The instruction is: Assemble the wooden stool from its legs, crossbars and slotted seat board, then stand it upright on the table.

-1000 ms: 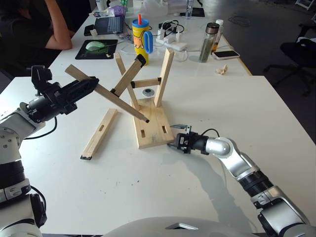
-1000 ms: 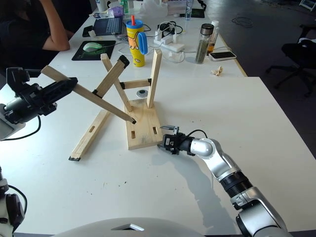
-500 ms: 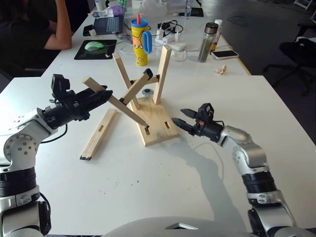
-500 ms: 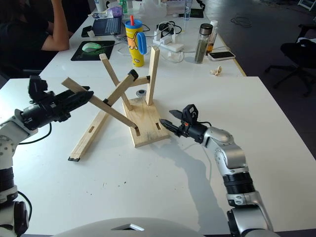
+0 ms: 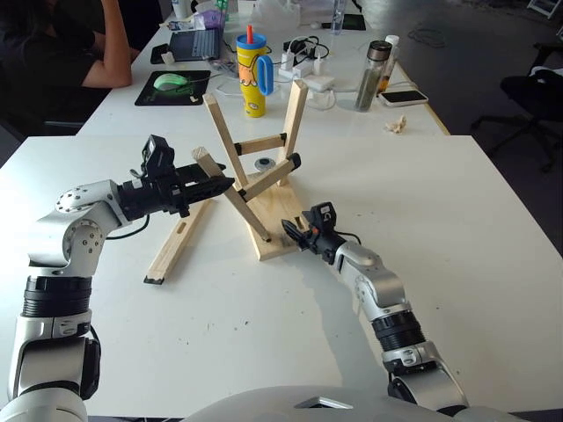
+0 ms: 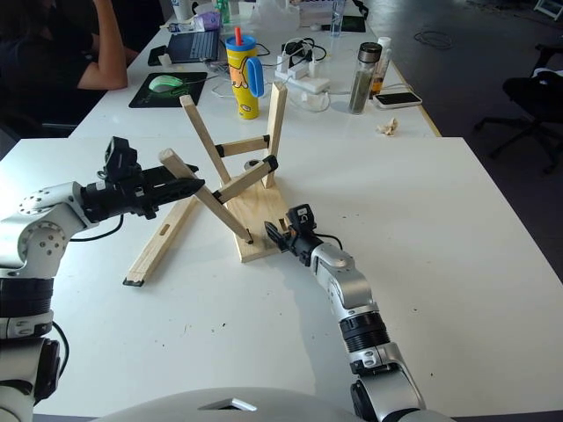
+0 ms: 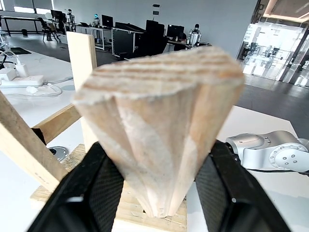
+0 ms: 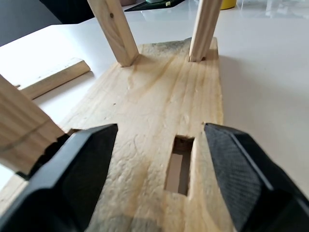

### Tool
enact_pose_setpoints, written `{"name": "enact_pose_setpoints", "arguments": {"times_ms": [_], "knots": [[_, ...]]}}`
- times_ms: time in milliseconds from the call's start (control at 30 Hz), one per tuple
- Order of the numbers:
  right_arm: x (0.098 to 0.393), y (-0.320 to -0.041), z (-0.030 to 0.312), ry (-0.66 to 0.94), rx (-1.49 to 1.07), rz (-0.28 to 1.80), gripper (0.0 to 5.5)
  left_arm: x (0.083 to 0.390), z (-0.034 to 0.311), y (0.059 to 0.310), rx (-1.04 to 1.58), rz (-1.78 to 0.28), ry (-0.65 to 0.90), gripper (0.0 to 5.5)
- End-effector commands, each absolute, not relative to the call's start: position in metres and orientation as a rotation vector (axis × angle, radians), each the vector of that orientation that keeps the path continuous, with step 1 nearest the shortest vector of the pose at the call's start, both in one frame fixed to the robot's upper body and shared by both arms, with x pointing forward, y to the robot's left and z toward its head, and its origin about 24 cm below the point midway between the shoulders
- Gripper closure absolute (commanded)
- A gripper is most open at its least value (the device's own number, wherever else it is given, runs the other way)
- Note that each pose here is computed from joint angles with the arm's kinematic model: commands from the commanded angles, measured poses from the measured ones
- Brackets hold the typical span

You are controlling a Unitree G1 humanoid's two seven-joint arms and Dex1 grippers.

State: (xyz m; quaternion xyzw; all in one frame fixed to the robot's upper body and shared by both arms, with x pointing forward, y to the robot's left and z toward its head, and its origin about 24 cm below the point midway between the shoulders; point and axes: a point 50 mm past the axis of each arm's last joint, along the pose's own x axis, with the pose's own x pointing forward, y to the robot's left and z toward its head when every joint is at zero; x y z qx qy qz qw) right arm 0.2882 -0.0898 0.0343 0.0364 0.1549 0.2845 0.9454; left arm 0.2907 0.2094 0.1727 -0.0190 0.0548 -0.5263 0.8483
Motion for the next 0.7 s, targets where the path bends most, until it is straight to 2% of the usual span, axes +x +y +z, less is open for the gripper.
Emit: {"name": "enact_pose_setpoints", "arguments": {"times_ms": [33,500,700], "knots": [[0.276,-0.093,0.010,0.446,0.053,0.589,2.17,0.297,0.182,0.214,0.050,-1.109,0.129,3.48],[0.267,-0.088,0.000,0.504,0.008,0.650,2.17,0.301,0.178,0.204,0.186,-1.154,0.188,3.48],[0.264,-0.088,-0.003,0.516,-0.040,0.666,2.17,0.296,0.151,0.195,0.203,-1.184,0.287,3.48]]}}
